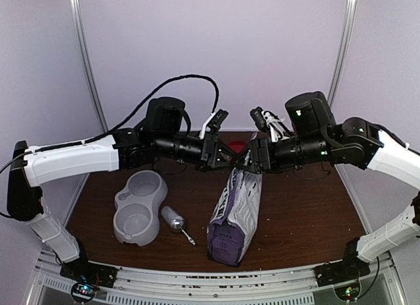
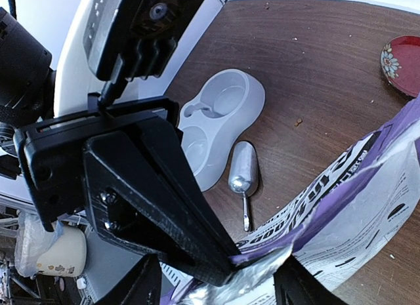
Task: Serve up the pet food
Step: Open the seal of the pet food bag.
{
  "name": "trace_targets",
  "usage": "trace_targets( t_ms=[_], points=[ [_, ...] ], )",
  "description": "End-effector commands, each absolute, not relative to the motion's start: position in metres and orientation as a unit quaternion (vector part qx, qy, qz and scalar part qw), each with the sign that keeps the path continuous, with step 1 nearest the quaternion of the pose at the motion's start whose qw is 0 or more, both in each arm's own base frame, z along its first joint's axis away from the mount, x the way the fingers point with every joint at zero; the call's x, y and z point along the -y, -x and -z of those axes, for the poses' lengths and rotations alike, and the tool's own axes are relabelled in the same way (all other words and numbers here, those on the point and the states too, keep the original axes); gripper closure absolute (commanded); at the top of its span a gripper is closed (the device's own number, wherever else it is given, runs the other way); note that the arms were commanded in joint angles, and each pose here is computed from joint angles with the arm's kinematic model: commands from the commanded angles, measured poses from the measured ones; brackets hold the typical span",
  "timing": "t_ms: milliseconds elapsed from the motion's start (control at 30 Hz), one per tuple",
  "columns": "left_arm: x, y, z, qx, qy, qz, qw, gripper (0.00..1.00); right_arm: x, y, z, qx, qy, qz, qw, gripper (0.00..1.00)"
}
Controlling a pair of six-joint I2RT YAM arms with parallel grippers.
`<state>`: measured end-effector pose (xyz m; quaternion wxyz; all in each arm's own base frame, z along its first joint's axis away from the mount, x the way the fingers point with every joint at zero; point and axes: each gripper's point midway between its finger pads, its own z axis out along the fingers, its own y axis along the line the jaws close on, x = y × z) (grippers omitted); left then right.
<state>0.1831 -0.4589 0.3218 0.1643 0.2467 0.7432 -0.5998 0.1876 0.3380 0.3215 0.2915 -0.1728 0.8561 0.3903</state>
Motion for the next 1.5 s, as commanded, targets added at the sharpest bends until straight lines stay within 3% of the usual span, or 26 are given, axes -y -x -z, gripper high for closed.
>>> trace_targets(
  t_ms=[0, 300, 567, 967, 1300, 1467],
  points=[
    [0.453, -0.164, -0.365, -0.688, -0.284, 0.643, 0.180, 1.00, -0.347, -0.185, -0.326, -0.853, 0.190, -0.388, 0.293, 0.40],
    [0.452, -0.164, -0.365, -0.689, -0.280, 0.643, 0.181, 1.00, -0.341, -0.183, -0.330, -0.850, 0.183, -0.388, 0.306, 0.43],
    [0.454, -0.164, -0.365, -0.688, -0.281, 0.645, 0.178, 1.00, -0.329, -0.183, -0.330, -0.850, 0.169, -0.386, 0.317, 0.57],
    [0.455, -0.165, -0.363, -0.689, -0.280, 0.644, 0.178, 1.00, -0.334, -0.185, -0.313, -0.861, 0.175, -0.369, 0.304, 0.65],
    [0.456, -0.166, -0.363, -0.691, -0.279, 0.643, 0.177, 1.00, -0.331, -0.185, -0.308, -0.862, 0.173, -0.365, 0.305, 0.97],
    [0.456, -0.166, -0.362, -0.691, -0.279, 0.643, 0.177, 1.00, -0.324, -0.188, -0.304, -0.869, 0.169, -0.347, 0.310, 1.00]
  ],
)
